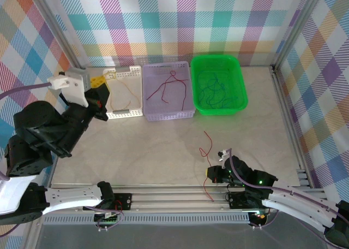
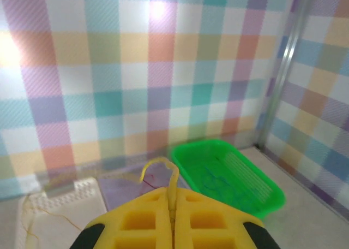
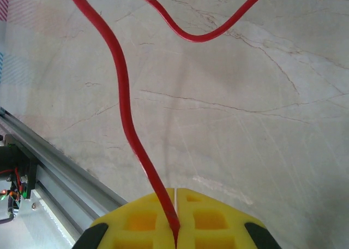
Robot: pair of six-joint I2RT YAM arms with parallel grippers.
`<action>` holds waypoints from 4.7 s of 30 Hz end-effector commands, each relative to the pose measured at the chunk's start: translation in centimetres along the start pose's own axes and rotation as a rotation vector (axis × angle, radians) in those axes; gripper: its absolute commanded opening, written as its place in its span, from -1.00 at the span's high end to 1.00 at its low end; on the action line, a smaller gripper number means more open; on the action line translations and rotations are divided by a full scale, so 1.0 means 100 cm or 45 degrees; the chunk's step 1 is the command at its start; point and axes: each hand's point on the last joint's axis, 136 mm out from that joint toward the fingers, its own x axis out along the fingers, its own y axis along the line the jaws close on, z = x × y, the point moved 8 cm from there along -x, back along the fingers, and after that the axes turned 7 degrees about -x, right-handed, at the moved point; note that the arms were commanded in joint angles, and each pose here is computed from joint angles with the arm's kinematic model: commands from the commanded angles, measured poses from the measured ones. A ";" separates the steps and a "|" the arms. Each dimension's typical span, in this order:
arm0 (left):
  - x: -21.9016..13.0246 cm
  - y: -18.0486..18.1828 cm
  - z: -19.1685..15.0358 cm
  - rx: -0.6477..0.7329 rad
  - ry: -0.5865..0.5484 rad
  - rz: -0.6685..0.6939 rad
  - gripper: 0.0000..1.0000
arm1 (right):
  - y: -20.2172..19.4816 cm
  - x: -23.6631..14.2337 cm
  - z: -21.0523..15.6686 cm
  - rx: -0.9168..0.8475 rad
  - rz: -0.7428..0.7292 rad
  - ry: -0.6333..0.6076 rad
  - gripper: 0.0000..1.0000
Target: Untangle the cables
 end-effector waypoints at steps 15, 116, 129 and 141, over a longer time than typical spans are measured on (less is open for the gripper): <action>0.144 0.082 -0.056 -0.239 0.262 0.350 1.00 | 0.110 -0.081 0.080 -0.380 0.207 -0.105 1.00; 0.342 0.249 -0.396 -0.408 1.078 1.028 0.66 | 0.041 0.205 0.395 0.015 0.050 0.215 1.00; 0.346 0.238 -0.354 -0.511 0.963 0.932 0.09 | 0.006 0.249 0.405 0.091 0.033 0.155 1.00; 0.327 0.220 -0.293 -0.591 0.835 0.858 -0.59 | -0.002 0.258 0.401 0.070 0.003 0.160 1.00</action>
